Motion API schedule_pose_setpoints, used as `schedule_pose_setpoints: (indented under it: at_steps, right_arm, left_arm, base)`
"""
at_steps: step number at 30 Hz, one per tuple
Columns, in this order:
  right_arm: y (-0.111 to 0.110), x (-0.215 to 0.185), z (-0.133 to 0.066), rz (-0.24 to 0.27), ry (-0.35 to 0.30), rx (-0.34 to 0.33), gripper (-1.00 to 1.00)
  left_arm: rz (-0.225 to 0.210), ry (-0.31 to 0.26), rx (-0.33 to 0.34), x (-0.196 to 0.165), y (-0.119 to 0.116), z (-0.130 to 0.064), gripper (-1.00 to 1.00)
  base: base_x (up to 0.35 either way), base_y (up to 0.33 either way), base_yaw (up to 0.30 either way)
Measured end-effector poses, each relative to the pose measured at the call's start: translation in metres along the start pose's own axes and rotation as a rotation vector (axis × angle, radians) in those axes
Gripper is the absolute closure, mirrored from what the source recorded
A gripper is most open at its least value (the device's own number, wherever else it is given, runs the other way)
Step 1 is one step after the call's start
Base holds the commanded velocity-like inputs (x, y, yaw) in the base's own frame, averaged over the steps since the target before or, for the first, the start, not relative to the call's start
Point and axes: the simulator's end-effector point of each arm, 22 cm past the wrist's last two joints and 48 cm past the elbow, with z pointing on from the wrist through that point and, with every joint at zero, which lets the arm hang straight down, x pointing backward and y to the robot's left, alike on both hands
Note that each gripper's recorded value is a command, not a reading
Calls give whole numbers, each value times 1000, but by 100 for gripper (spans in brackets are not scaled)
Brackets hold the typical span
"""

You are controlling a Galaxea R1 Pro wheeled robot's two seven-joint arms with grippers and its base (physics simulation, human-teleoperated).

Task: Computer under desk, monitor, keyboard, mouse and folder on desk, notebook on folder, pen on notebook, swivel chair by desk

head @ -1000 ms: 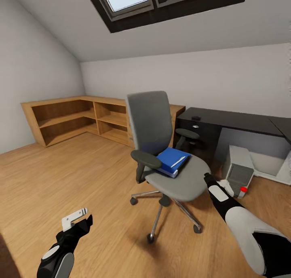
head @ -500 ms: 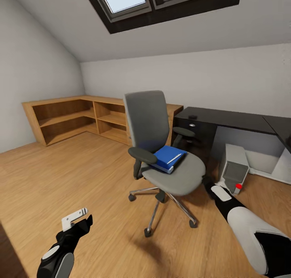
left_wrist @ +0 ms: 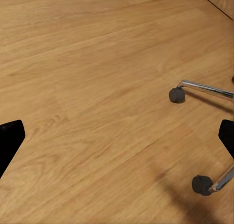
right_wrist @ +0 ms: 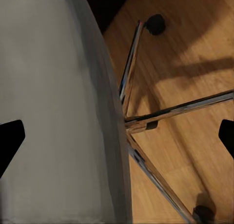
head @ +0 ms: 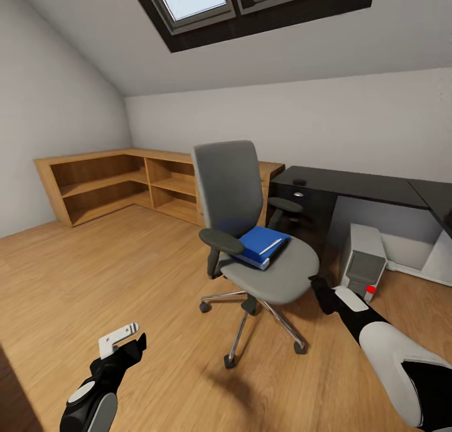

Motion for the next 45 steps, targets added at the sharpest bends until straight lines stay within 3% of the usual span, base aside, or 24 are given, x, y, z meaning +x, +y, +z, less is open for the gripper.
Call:
schedule_pose_setpoints:
  at_steps: [7, 24, 37, 45]
  right_arm:
    - [0, 7, 0, 9, 31, -2, -100]
    - [7, 6, -3, 12, 35, -4, -100]
    - [-18, 14, 13, 9, 38, 13, -100]
    - [-16, 15, 13, 5, 37, 10, -100]
  left_arm:
    - [0, 0, 1, 0, 0, 0, -100]
    - [0, -5, 7, -9, -5, -4, -100]
    - [4, 18, 1, 17, 0, 7, -100]
    - [5, 18, 1, 16, 0, 7, -100]
  base:
    - [0, 0, 0]
    - [0, 0, 0]
    - [0, 0, 0]
    - [0, 0, 1]
